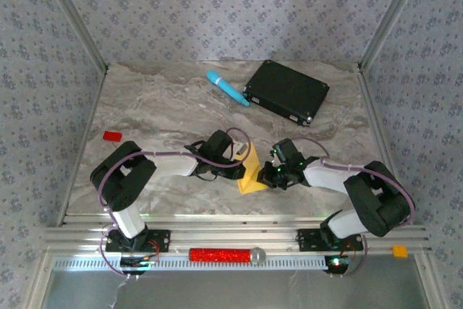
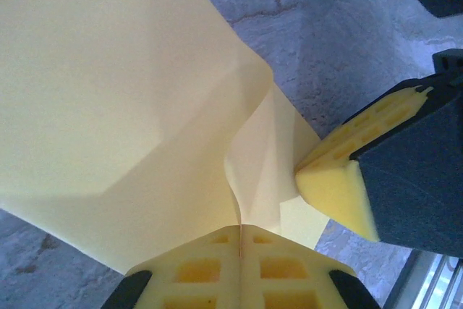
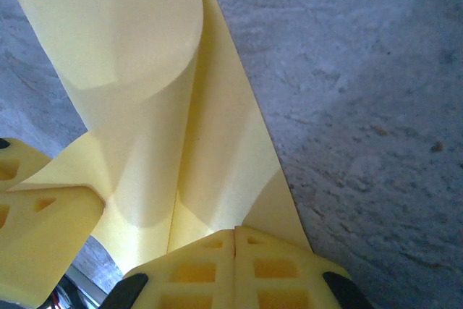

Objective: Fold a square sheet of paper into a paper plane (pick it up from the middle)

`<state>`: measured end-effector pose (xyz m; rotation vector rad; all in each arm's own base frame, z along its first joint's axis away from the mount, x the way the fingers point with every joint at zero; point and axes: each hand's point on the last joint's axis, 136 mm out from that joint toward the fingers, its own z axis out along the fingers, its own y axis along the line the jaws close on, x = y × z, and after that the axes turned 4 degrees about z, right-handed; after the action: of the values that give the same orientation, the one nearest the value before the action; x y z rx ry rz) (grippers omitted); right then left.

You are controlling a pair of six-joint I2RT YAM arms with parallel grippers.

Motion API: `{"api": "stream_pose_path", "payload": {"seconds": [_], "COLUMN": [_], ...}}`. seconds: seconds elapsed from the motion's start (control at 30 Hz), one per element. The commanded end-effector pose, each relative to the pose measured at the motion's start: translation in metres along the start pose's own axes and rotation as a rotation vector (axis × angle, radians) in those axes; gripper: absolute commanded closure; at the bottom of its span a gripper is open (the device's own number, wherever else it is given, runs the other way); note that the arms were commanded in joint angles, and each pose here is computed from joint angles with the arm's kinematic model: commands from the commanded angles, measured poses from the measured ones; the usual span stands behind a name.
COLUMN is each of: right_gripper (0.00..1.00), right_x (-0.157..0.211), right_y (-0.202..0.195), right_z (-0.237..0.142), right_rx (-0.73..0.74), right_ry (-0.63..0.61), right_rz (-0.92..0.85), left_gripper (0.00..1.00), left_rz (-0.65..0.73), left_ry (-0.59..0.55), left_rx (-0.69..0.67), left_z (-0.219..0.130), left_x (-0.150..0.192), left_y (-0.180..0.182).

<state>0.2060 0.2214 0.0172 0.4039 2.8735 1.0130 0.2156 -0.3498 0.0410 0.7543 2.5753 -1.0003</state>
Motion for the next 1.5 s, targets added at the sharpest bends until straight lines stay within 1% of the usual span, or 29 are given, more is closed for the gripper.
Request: {"api": "stream_pose_path", "payload": {"seconds": [0.0,0.43,0.73,1.0,1.47], "right_gripper": [0.94,0.94,0.94,0.94,0.94], "right_x": [0.0119,0.0123,0.0123,0.0131,0.0134], "right_y": [-0.0262,-0.0267,-0.0286,-0.0287,-0.0295], "right_z": [0.0033,0.0031,0.0031,0.0038,0.0031], "right_rx": [0.092,0.097,0.104,0.103,0.106], "right_ry": [0.024,0.026,0.024,0.028,0.029], "right_rz": [0.043,0.045,0.049,0.049,0.051], "left_gripper": [0.94,0.93,0.93,0.93,0.92], "left_rz": [0.011,0.035,0.069,0.090,0.096], "left_ry": [0.023,0.025,0.011,0.009,0.019], "left_rx": [-0.031,-0.018,-0.086,-0.113,-0.084], "left_z": [0.0036,0.0126,0.0102,0.0084,0.0068], "left_x": [0.0035,0.0022,-0.0009,-0.0024,-0.0021], "left_y": [0.0092,0.0051,0.0128,0.0141,0.0051]}}
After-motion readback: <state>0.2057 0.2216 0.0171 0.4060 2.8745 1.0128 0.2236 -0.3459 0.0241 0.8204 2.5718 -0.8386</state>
